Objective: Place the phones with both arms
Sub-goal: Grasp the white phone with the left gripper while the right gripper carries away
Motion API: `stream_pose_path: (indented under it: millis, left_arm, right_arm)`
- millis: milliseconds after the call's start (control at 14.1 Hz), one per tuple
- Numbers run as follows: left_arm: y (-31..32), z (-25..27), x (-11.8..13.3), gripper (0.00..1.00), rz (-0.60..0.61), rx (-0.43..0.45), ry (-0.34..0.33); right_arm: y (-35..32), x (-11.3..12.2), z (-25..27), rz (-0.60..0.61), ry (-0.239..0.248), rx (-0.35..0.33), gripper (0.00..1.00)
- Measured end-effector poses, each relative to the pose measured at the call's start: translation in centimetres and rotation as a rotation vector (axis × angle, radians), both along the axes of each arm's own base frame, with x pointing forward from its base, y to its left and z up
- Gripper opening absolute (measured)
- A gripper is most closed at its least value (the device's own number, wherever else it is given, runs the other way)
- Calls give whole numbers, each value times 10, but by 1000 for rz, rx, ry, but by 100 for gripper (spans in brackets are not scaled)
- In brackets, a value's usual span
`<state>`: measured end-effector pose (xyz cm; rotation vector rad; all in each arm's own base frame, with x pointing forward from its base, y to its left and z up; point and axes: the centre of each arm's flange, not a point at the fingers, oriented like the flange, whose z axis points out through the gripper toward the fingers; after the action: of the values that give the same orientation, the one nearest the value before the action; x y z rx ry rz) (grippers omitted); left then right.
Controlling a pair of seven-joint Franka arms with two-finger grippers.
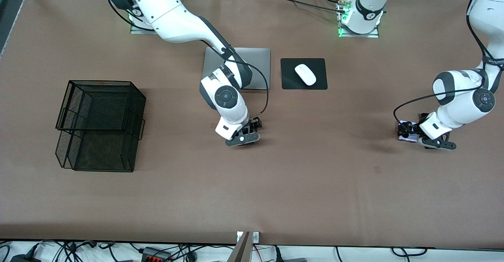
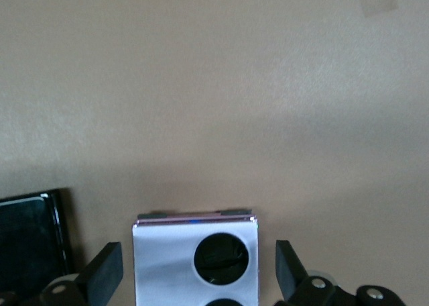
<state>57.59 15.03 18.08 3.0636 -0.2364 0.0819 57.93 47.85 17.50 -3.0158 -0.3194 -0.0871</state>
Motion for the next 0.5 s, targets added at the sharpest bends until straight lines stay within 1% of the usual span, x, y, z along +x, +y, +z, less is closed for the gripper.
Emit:
stream_pose_path:
  millis: [498]
  left_arm:
    - [1, -7, -9, 100, 1, -7, 19]
  right_arm:
    - [0, -1, -6, 0, 2, -2, 100]
